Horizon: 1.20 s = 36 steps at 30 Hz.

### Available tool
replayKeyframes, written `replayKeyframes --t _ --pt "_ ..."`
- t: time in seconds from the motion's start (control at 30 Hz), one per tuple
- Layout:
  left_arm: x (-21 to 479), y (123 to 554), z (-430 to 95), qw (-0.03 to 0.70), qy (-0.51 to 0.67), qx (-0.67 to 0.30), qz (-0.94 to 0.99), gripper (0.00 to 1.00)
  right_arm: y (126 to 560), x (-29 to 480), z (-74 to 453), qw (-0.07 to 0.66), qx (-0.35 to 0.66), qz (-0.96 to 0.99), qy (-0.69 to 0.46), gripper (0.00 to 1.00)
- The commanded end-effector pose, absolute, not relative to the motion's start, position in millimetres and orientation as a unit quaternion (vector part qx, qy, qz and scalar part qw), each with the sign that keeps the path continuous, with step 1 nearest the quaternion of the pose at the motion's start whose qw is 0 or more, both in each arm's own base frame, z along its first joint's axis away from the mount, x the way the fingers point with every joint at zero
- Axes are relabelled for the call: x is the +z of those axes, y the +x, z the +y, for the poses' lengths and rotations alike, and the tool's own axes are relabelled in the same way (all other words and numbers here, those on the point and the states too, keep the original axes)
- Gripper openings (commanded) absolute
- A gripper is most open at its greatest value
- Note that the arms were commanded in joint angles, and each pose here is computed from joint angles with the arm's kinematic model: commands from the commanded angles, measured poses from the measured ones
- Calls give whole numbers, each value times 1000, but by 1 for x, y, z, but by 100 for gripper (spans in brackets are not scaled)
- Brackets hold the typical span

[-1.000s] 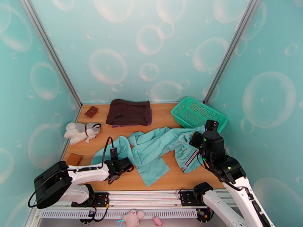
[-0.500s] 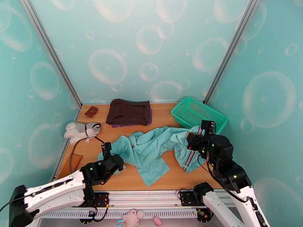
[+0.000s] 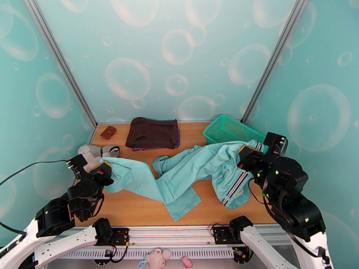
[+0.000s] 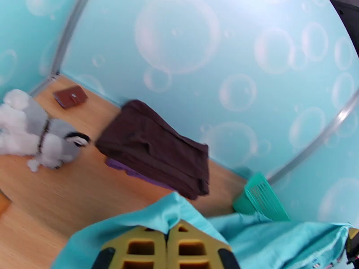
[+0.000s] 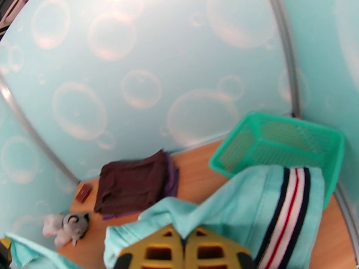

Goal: Fold and stack the trousers

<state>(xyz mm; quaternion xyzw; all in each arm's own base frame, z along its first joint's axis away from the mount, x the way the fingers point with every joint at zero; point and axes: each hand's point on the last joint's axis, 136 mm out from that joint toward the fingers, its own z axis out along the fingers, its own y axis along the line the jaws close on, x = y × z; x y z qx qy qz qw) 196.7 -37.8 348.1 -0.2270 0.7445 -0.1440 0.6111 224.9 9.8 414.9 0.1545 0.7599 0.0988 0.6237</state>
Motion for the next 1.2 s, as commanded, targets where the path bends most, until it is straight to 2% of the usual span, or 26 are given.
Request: replayKeyframes --t 0.0,0.13,0.23,0.3,0.4,0.47,0.6,0.73,0.8,0.87,0.93,1.0,1.03,1.07,1.1,1.17 --pt "348 180 25 639 -289 -25 712 0 220 413 -39 619 -33 749 234 0" --pt "330 165 57 641 -329 22 694 0 216 392 -67 584 -131 754 272 0" --pt "318 170 54 632 -330 36 700 0 219 376 -71 569 -144 761 277 0" --pt "308 179 46 622 -315 60 715 0 223 370 -66 566 -125 769 268 0" --pt "286 210 12 585 -259 74 765 0 243 359 -31 560 -44 805 193 0" --pt "260 238 -25 553 -189 46 810 0 256 348 2 543 27 829 135 0" --pt "187 279 -79 442 -92 -40 891 0 276 308 43 475 98 871 75 0" --pt "143 307 -80 375 -104 -53 920 0 313 253 50 412 105 902 79 0" --pt "132 324 -71 375 -128 -42 917 0 332 235 43 398 126 903 105 0" --pt "118 343 -60 371 -155 -38 915 6 349 224 34 405 144 893 132 0" --pt "111 363 -47 382 -183 -32 905 8 364 215 23 411 156 885 150 0" --pt "109 377 -36 389 -198 -33 899 31 373 209 20 411 171 883 151 0" --pt "110 382 -33 394 -197 -32 897 37 376 207 17 412 172 882 150 0" --pt "112 384 -31 401 -194 -27 895 42 378 205 14 414 166 882 149 8" --pt "116 384 -29 408 -193 -22 892 53 377 205 12 416 161 883 148 21" --pt "124 376 -24 425 -195 -14 884 82 370 210 10 435 150 876 142 44"
